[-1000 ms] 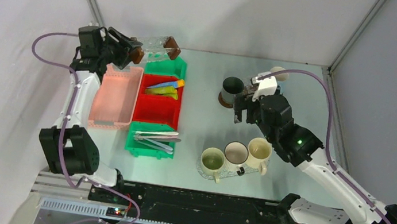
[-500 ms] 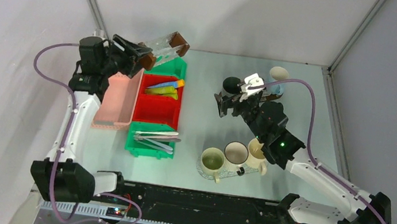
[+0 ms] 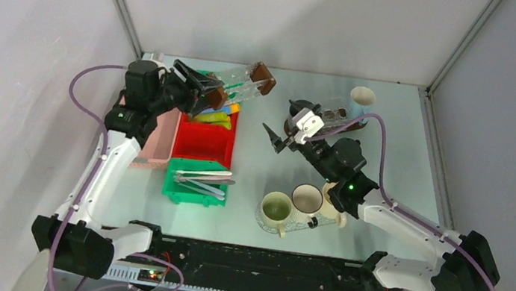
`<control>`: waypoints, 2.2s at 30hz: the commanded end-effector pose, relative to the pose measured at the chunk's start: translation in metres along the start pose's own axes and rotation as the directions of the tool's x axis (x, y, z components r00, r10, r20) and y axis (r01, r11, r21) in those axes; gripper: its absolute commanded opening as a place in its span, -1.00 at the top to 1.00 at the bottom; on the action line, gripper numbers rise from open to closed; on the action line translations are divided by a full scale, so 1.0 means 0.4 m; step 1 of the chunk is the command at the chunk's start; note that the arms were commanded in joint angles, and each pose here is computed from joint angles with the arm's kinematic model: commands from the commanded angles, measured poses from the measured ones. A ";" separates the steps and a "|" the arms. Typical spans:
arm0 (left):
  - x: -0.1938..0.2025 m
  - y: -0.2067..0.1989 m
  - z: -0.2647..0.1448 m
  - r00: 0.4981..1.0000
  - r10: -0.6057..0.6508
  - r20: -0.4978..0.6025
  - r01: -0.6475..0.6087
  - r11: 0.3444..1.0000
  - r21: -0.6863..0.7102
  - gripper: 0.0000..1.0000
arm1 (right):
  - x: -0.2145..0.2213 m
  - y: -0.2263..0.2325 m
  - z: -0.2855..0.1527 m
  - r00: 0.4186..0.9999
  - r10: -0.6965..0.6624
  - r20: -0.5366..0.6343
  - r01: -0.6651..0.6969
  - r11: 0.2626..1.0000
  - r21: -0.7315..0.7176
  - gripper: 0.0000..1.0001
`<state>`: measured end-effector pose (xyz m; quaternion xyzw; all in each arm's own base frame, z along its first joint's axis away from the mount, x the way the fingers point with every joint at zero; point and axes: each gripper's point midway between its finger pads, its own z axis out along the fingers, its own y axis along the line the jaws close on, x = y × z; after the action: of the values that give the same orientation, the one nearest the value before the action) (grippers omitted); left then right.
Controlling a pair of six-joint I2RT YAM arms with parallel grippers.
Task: Prepare toiletry sets of a toothbrush and toothpaste on the tray
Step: Pick up the toothpaste holder from the center of the board.
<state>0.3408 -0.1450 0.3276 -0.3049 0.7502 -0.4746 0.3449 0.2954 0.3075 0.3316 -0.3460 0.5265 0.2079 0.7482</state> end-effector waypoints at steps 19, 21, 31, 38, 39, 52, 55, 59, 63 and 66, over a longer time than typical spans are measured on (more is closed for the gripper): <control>0.130 -0.156 -0.059 0.993 0.051 -0.107 -0.030 0.981 0.190 1.00 | -0.056 0.012 0.083 0.838 -0.487 0.245 0.493 0.869 0.043 -0.28; 0.137 -0.157 -0.061 0.992 0.054 -0.113 -0.032 0.981 0.191 1.00 | -0.050 0.006 0.090 0.822 -0.519 0.233 0.523 0.851 0.051 -0.27; 0.151 -0.170 -0.071 0.991 0.065 -0.117 -0.040 0.978 0.203 1.00 | -0.012 -0.035 0.107 0.777 -0.612 0.146 0.607 0.791 0.079 0.05; 0.174 -0.175 -0.072 0.988 0.071 -0.138 -0.041 0.977 0.212 1.00 | -0.023 -0.058 0.112 0.766 -0.628 0.136 0.619 0.778 0.106 0.14; 0.177 -0.175 -0.072 0.988 0.071 -0.140 -0.041 0.977 0.211 1.00 | -0.023 -0.058 0.113 0.764 -0.630 0.135 0.621 0.776 0.106 0.15; 0.198 -0.164 -0.080 0.985 0.077 -0.153 -0.044 0.977 0.208 1.00 | -0.063 -0.100 0.111 0.763 -0.634 0.126 0.609 0.771 0.187 0.02; 0.198 -0.156 -0.080 0.986 0.075 -0.150 -0.044 0.979 0.201 1.00 | -0.073 -0.103 0.107 0.765 -0.632 0.128 0.605 0.772 0.195 -0.05; 0.198 -0.146 -0.078 0.987 0.070 -0.146 -0.041 0.981 0.191 1.00 | -0.084 -0.108 0.101 0.773 -0.621 0.129 0.591 0.779 0.210 -0.11; 0.200 -0.161 -0.081 0.985 0.080 -0.153 -0.046 0.976 0.215 1.00 | -0.074 -0.080 0.106 0.757 -0.637 0.144 0.618 0.770 0.157 -0.10; 0.203 -0.167 -0.084 0.983 0.093 -0.161 -0.056 0.974 0.222 1.00 | -0.072 -0.044 0.111 0.739 -0.651 0.175 0.642 0.759 0.108 0.00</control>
<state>0.2862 -0.2114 0.3432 -0.2358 0.7605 -0.5236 0.3032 0.3418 0.3231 0.3363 -0.4739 0.3477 -0.0484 0.8076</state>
